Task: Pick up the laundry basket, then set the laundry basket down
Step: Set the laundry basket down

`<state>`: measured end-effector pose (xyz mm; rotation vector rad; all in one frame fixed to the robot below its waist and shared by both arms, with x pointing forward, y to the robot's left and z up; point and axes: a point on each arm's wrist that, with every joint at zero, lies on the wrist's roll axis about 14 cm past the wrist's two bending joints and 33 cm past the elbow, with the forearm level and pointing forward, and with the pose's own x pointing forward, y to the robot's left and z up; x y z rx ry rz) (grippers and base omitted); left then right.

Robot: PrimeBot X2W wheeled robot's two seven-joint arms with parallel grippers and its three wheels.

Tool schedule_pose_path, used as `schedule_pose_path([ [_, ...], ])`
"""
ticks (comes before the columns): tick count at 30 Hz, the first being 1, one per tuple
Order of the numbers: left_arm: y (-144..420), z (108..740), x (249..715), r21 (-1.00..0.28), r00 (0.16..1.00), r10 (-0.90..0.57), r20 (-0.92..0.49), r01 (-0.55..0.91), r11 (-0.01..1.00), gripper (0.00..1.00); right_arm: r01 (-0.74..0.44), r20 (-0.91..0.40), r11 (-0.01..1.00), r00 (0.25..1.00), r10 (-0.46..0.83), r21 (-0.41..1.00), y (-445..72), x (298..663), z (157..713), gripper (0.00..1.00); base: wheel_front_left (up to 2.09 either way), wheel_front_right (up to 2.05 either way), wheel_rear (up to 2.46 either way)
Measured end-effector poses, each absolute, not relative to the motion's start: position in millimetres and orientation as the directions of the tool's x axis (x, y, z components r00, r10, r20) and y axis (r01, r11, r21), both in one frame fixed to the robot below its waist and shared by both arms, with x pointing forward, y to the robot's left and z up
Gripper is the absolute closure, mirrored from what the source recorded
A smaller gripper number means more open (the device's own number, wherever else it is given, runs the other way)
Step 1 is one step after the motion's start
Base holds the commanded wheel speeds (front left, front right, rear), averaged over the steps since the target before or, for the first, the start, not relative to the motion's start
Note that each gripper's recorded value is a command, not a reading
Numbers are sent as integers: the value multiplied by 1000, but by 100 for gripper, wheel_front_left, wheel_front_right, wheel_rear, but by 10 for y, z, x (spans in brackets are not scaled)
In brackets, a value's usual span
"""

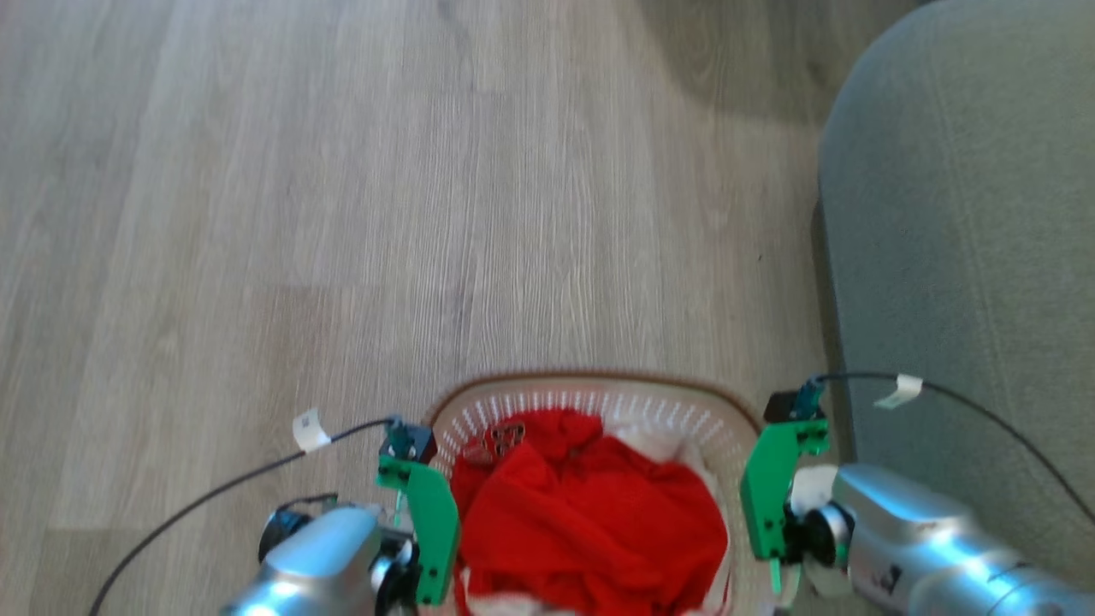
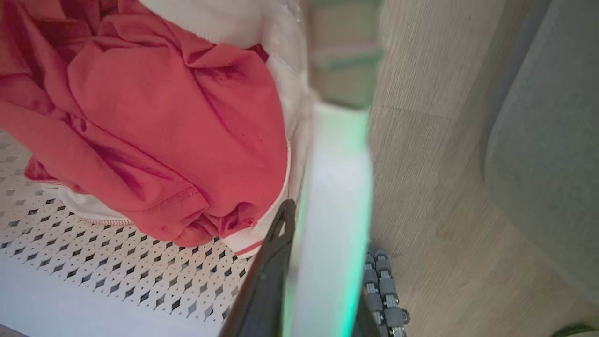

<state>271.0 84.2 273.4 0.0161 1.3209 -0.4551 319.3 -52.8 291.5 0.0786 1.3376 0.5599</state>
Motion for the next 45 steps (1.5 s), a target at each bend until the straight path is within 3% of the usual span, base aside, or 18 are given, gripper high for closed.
schedule_pose_path([
  [14,781,2345,3413,-225,237,-310,-920,328,917,100,-338,-854,857,217,473,389,-540,3930,2384,100,0,0,0],
  [26,767,1860,3618,-225,220,-303,-927,317,921,100,-292,-847,858,211,488,422,-528,4082,1813,100,0,0,0],
  [32,716,1668,3725,-232,218,-311,-925,324,917,100,-290,-835,863,256,487,414,-567,4232,1593,100,0,0,0],
  [45,671,1429,3638,-254,156,-313,-937,311,916,100,-262,-843,870,244,479,418,-615,4191,1320,100,0,0,0],
])
